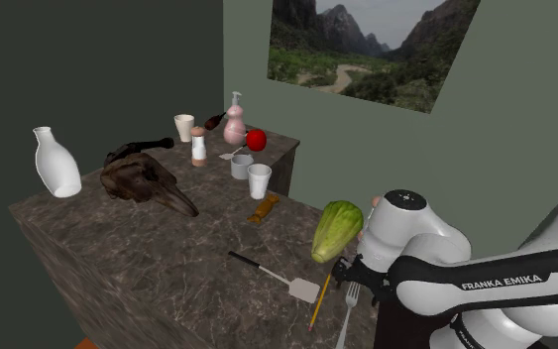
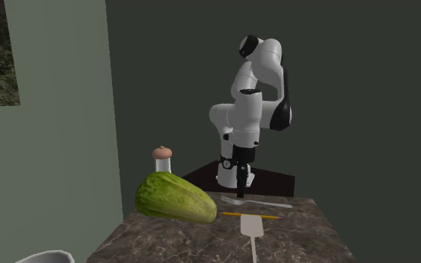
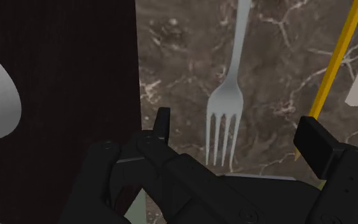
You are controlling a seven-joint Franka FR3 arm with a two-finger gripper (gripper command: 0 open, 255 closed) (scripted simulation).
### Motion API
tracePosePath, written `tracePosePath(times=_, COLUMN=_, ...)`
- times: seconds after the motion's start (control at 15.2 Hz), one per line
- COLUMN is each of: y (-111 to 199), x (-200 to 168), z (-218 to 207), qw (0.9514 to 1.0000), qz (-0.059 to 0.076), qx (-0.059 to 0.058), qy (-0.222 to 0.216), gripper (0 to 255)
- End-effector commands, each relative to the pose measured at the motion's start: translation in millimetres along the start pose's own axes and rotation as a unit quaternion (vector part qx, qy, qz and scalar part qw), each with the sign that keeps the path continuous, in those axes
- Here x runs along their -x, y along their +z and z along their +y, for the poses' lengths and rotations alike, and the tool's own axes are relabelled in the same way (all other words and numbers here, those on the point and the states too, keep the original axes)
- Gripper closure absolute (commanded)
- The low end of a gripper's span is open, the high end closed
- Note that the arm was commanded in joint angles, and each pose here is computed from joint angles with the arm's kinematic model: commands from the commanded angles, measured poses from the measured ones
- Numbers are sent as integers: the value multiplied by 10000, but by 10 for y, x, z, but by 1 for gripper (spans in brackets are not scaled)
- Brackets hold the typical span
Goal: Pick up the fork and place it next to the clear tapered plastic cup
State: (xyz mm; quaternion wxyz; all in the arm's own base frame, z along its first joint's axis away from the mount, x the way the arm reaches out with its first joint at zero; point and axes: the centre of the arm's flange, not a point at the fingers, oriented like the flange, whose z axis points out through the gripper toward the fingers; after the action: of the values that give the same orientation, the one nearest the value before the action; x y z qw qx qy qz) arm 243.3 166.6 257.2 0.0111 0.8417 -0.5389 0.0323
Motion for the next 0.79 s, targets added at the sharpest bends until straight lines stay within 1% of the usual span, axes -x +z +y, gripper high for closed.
tracePosePath(times=0.0, y=123, x=15, z=-11, qw=10000, qz=-4, qx=-11, qy=43, gripper=0)
tracePosePath(times=0.26, y=364, x=16, z=-12, qw=10000, qz=-4, qx=-11, qy=43, gripper=0)
tracePosePath(times=0.73, y=364, x=16, z=-12, qw=10000, qz=-4, qx=-11, qy=44, gripper=0)
